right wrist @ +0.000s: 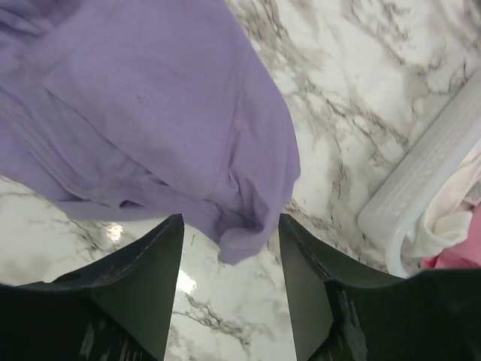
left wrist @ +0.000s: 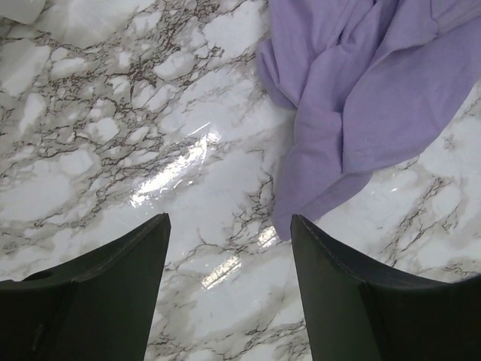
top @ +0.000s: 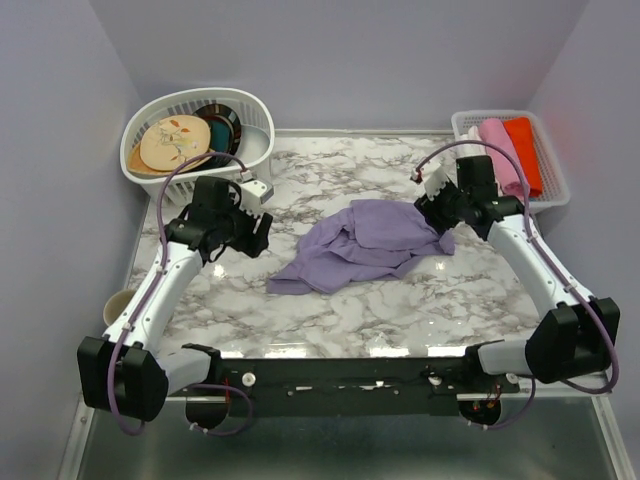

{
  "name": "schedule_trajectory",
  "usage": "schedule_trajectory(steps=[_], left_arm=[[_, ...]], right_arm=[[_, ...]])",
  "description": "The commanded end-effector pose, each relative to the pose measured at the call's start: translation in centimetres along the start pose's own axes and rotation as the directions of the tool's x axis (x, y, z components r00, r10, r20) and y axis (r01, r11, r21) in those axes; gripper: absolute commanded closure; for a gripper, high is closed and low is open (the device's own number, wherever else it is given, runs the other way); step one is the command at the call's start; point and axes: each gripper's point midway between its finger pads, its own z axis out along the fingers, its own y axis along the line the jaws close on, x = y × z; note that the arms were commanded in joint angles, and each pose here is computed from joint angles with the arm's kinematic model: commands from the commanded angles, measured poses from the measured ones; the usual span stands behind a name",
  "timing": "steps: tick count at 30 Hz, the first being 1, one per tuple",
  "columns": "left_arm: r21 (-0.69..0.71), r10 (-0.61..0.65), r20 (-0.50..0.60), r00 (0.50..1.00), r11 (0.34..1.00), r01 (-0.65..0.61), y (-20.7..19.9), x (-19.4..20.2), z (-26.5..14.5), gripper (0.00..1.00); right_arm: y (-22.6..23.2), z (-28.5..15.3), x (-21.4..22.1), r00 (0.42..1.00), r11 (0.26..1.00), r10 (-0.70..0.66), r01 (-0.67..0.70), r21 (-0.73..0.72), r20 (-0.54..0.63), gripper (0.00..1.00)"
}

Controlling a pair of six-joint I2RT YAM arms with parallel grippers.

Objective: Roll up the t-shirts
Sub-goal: Flatten out the T-shirt at the center of the board.

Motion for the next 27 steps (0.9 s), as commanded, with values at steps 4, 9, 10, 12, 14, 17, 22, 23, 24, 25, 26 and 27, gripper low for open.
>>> schedule_trajectory(steps=[4, 9, 10, 12, 14, 17, 22, 23, 24, 25, 26, 27], left_arm=[[0.072, -0.028, -0.018, 0.999, 0.997, 0.029, -1.5, 1.0, 0.7, 0.26], [0.081, -0.044, -0.045, 0.998, 0.996, 0.047, -1.7, 1.3, 1.0, 0.26], [0.078, -0.041, -0.047, 0.998, 0.996, 0.045, -1.6, 1.3, 1.0, 0.26], [0.063, -0.029, -0.051, 0.998, 0.998, 0.033, -1.3, 1.4, 0.9, 0.27], [0.051, -0.023, -0.055, 0.998, 0.998, 0.026, -1.1, 1.4, 0.9, 0.26], [0.038, -0.017, -0.054, 0.998, 0.999, 0.019, -0.8, 1.3, 0.6, 0.26], [0.025, -0.002, -0.061, 0.998, 1.000, 0.004, -0.6, 1.6, 0.2, 0.26], [0.020, -0.006, -0.058, 0.998, 1.000, 0.007, -0.5, 1.6, 0.1, 0.26], [0.016, -0.009, -0.057, 0.998, 1.000, 0.010, -0.4, 1.7, -0.1, 0.26], [0.014, -0.013, -0.055, 0.998, 1.000, 0.014, -0.3, 1.7, -0.2, 0.26], [0.011, -0.019, -0.053, 0.998, 1.000, 0.019, -0.2, 1.7, -0.2, 0.26], [0.003, -0.028, -0.050, 0.998, 1.000, 0.028, 0.0, 1.7, -0.4, 0.26]], right_arm=[[2.2, -0.8, -7.3, 0.975, 0.970, 0.042, 0.012, -0.244, 0.216, 0.38], [2.6, 2.5, -8.4, 0.977, 0.946, -0.055, 0.118, -0.301, 0.207, 0.39], [3.6, 2.7, -9.0, 0.972, 0.936, -0.093, 0.159, -0.314, 0.214, 0.40], [4.8, 3.5, -9.3, 0.961, 0.920, -0.152, 0.222, -0.323, 0.230, 0.42], [8.0, 4.1, -9.8, 0.946, 0.882, -0.201, 0.288, -0.373, 0.255, 0.43], [12.9, 4.9, -9.0, 0.923, 0.811, -0.269, 0.372, -0.452, 0.276, 0.45], [16.2, 7.0, -7.4, 0.917, 0.776, -0.317, 0.397, -0.489, 0.241, 0.46], [16.3, 7.5, -7.0, 0.921, 0.777, -0.317, 0.390, -0.494, 0.227, 0.45], [16.3, 7.8, -6.9, 0.921, 0.778, -0.323, 0.390, -0.492, 0.219, 0.45], [16.3, 8.0, -6.9, 0.920, 0.776, -0.327, 0.393, -0.493, 0.218, 0.45], [16.3, 8.2, -6.8, 0.920, 0.775, -0.329, 0.392, -0.495, 0.214, 0.45], [16.3, 8.6, -6.6, 0.922, 0.775, -0.331, 0.388, -0.499, 0.202, 0.45]])
